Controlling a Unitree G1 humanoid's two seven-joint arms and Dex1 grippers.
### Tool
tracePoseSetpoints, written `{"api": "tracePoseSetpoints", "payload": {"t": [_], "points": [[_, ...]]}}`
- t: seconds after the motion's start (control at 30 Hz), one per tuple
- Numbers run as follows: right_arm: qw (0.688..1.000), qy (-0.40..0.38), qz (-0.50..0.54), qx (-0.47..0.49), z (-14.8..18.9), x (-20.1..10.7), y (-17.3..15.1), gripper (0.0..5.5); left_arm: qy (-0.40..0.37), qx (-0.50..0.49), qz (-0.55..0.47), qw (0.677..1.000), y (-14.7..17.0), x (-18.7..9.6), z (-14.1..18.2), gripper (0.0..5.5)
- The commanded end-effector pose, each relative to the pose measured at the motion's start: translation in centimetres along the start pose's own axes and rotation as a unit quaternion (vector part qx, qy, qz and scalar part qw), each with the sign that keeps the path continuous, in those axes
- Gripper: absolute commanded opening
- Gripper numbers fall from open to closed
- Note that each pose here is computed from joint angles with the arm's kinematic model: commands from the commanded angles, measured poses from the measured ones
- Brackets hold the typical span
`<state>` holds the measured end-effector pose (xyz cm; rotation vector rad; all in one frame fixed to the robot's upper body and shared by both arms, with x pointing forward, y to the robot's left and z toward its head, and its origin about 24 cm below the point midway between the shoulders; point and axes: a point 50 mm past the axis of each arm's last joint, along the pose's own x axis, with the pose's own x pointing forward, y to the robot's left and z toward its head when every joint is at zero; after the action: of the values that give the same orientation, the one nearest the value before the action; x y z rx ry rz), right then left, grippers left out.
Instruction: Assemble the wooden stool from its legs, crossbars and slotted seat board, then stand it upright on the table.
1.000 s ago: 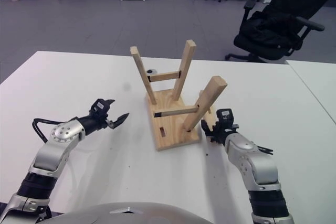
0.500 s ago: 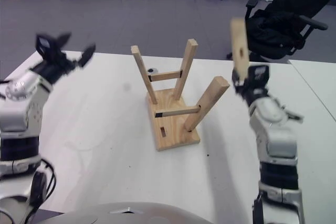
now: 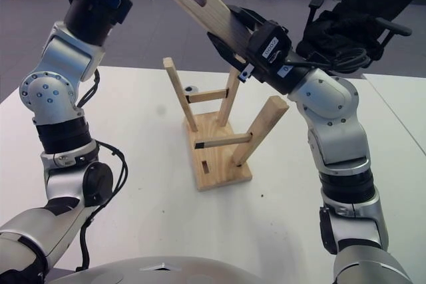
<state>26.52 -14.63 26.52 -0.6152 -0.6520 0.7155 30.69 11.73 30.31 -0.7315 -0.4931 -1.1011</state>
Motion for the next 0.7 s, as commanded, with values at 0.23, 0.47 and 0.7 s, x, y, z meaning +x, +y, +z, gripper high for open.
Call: {"api": "tracePoseSetpoints", "payload": {"t": [0.23, 0.47, 0.7], "points": [[0.999, -0.009, 0.007, -0.034, 0.3, 0.3, 0.6, 2.11, -0.010, -0.046, 0.033, 0.998, 0.7, -0.8, -0.9, 1.44], [0.998, 0.004, 0.032, -0.052, 0.0, 0.6, 0.9, 2.79, -0.022, -0.031, 0.079, 0.996, 1.5, -1.5, -0.7, 1.02], [0.979, 0.159, -0.109, -0.064, -2.9, -4.0, -5.3, 3.28, 0.077, 0.153, 0.088, 0.981, -0.9, -6.0, 3.5, 1.02]]}}
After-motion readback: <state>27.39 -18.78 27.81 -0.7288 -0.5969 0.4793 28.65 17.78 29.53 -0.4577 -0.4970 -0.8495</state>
